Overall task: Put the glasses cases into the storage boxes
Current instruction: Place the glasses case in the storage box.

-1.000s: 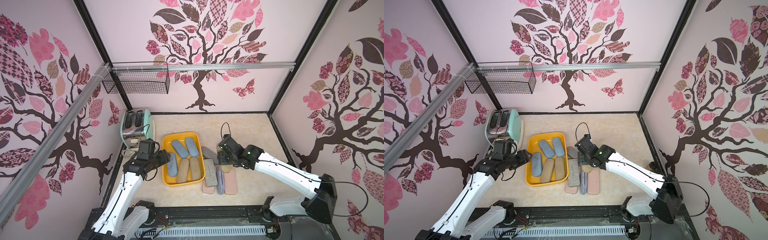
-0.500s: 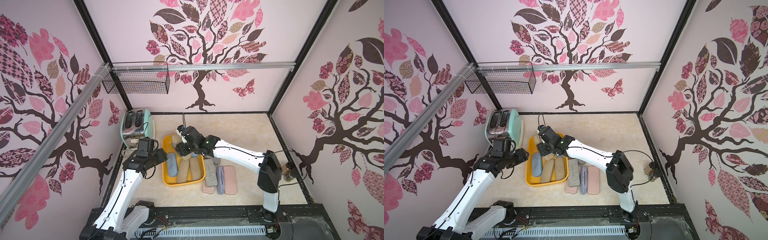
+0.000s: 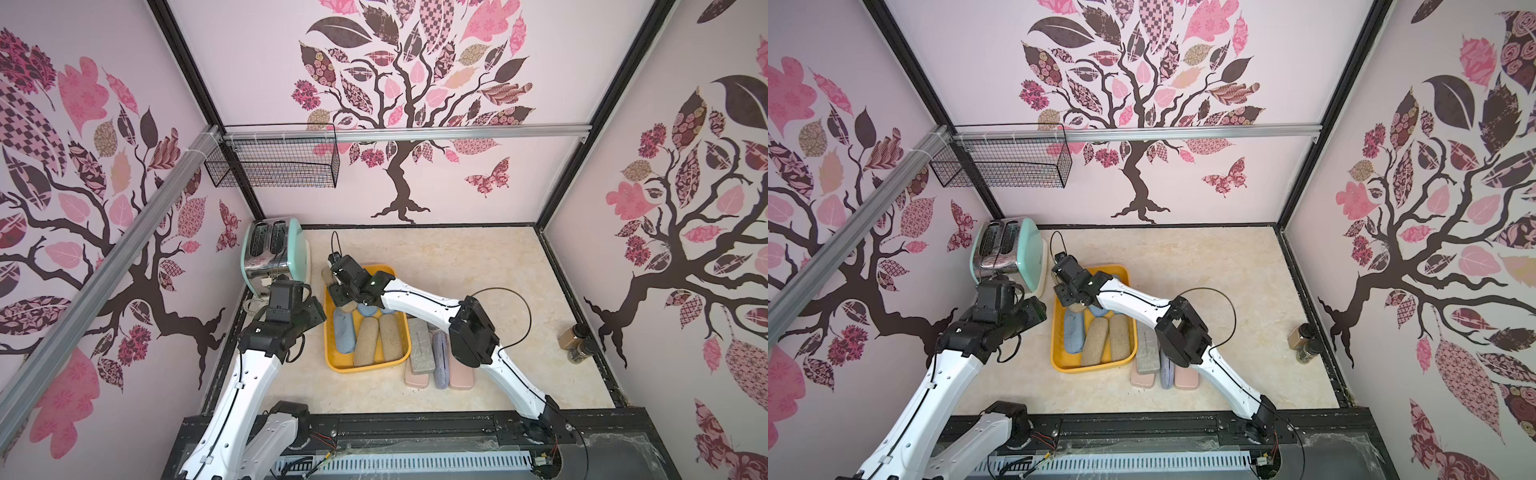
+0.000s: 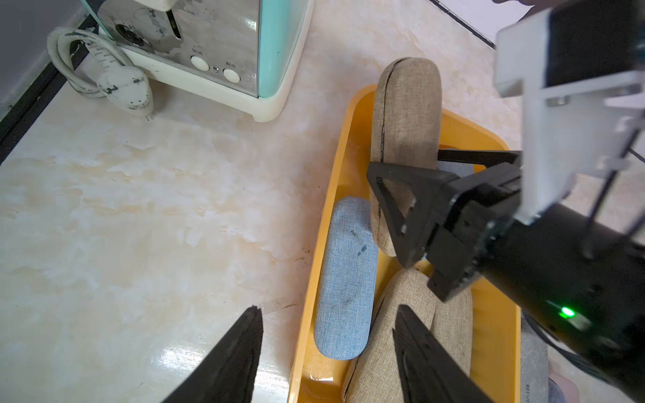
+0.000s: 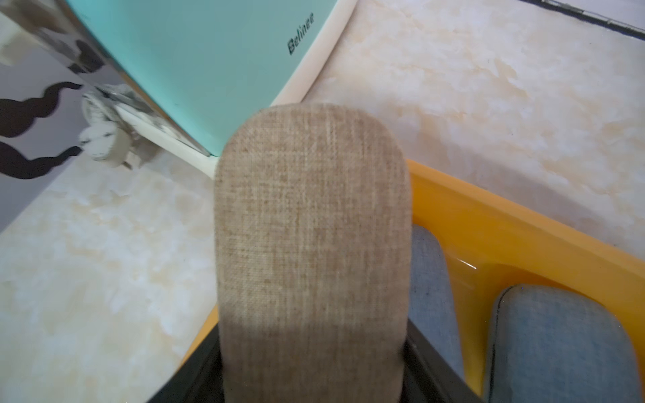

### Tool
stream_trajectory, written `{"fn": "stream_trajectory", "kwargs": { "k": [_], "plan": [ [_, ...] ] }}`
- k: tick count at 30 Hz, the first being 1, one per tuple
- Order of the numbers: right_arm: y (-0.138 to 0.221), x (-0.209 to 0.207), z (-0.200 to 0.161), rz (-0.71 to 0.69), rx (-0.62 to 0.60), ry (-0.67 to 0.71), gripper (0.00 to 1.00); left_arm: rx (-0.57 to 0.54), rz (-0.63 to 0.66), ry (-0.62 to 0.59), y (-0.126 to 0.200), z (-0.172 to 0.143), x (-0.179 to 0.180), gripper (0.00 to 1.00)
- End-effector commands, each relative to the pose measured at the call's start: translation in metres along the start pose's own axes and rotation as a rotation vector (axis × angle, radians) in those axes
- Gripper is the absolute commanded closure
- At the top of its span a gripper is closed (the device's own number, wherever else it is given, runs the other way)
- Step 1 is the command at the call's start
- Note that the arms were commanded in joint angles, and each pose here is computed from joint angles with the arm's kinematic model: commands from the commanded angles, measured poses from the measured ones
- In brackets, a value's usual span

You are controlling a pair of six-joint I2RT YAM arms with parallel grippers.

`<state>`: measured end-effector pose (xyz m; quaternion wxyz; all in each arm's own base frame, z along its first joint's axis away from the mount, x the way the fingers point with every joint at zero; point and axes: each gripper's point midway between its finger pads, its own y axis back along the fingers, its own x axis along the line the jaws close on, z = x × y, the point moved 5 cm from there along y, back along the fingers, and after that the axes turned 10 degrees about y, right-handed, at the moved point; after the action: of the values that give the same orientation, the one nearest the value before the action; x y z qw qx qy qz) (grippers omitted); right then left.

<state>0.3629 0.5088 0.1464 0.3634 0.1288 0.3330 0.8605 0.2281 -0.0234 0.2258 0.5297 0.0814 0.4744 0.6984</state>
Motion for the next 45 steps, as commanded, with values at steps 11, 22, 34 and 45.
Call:
{"fn": "stream_trajectory", "kwargs": {
  "k": [11,22,34,45],
  "plan": [
    [-0.04,-0.017,-0.019,-0.197,-0.048,-0.003,0.39,0.013,-0.021,0.006,-0.002,-0.005,0.001,0.38],
    [-0.016,0.007,-0.069,-0.085,0.093,-0.025,0.41,0.016,-0.042,0.002,0.0,-0.006,-0.001,0.38],
    [0.008,0.024,-0.069,-0.082,0.159,-0.066,0.39,0.03,-0.053,-0.001,-0.003,-0.007,-0.004,0.38],
    [-0.023,0.017,-0.055,-0.091,0.182,-0.085,0.06,0.05,-0.066,-0.006,-0.006,-0.009,-0.006,0.37]
  ]
}}
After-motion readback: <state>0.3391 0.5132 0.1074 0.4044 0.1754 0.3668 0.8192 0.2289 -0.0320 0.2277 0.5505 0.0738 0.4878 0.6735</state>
